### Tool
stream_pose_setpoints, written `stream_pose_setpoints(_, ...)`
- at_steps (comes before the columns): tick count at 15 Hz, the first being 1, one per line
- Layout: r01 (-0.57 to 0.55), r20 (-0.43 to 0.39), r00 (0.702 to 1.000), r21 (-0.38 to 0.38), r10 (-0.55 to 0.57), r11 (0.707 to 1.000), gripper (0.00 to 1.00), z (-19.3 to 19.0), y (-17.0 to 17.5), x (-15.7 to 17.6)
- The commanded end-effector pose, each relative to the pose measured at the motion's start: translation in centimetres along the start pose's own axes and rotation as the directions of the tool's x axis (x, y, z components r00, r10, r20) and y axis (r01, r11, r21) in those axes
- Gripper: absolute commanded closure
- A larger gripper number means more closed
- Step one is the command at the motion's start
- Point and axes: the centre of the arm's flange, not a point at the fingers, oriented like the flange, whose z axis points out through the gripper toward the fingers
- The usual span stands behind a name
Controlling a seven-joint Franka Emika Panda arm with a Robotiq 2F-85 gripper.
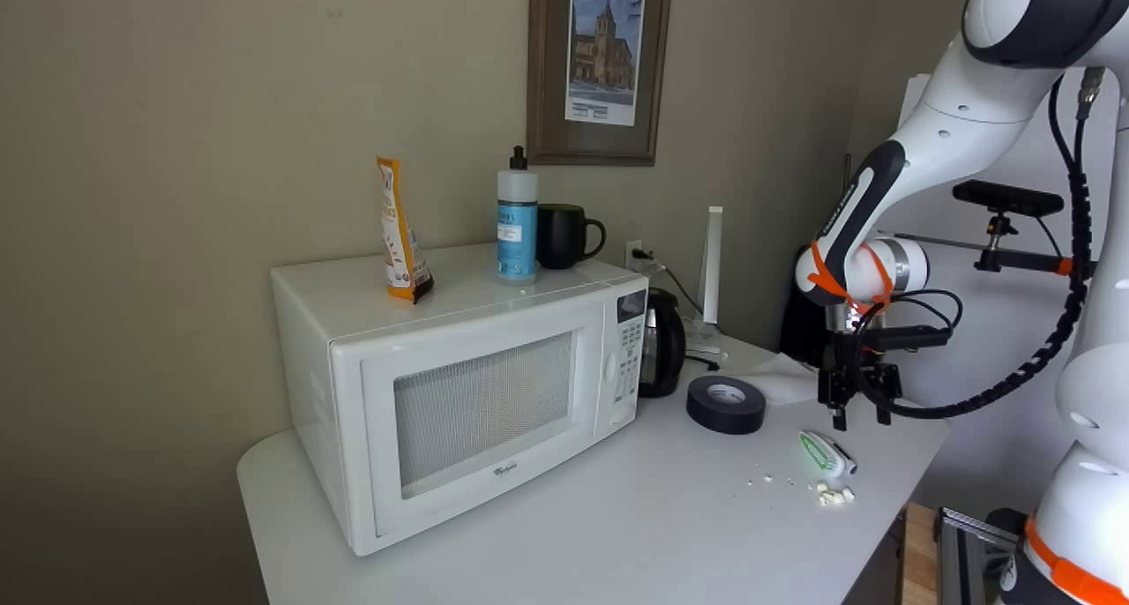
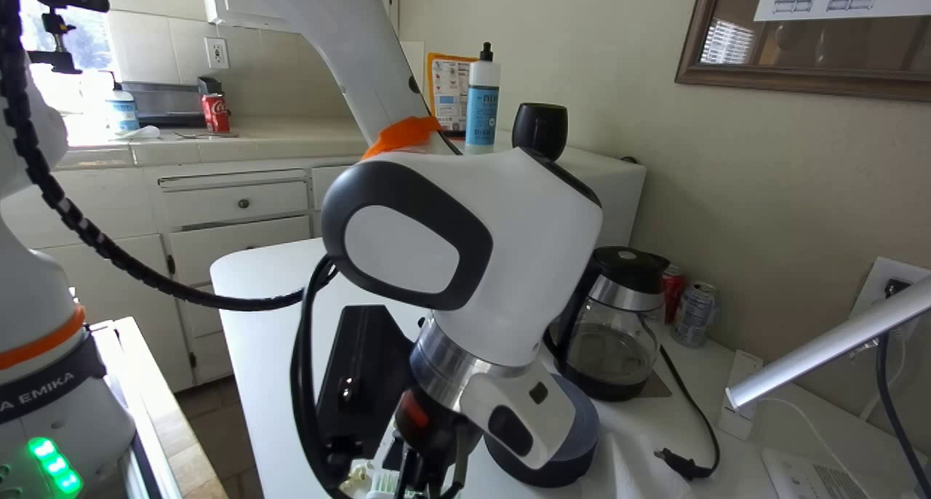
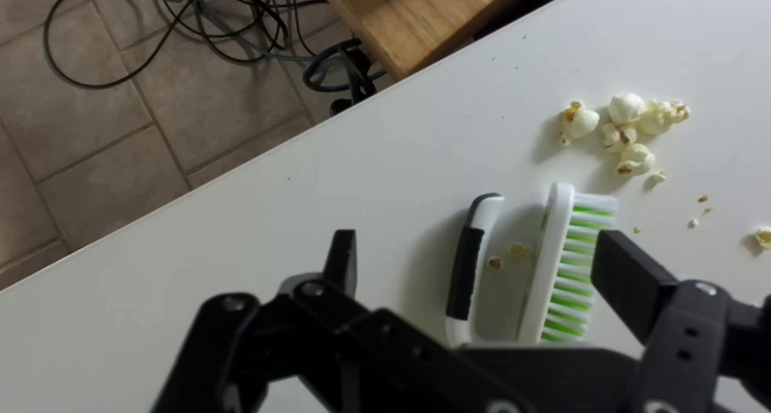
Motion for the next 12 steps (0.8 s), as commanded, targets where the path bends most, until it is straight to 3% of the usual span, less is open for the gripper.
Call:
stream_pose_setpoints(1, 0.039, -0.069, 0.997, 0.006, -0.039, 0.999, 0.0, 1.4, 1.5, 1.4)
stream_pose_setpoints(5, 0.093, -0.141, 0.986, 0.019, -0.09, 0.995, 0.02, 1.7, 2.5, 1.9)
stream_pose_setpoints(7, 0.112, -0.147, 0.983, 0.023, -0.107, 0.993, 0.11, 2.1, 2.6, 2.1)
stream_pose_setpoints(8, 0.12, -0.146, 0.983, 0.024, -0.115, 0.993, 0.21, 2.3, 2.7, 2.1)
stream_pose_setpoints(11, 0.127, -0.153, 0.981, 0.031, -0.121, 0.991, 0.4, 2.5, 3.1, 2.6)
stream_pose_setpoints(12, 0.125, -0.155, 0.981, 0.036, -0.118, 0.991, 0.4, 2.6, 3.1, 2.8)
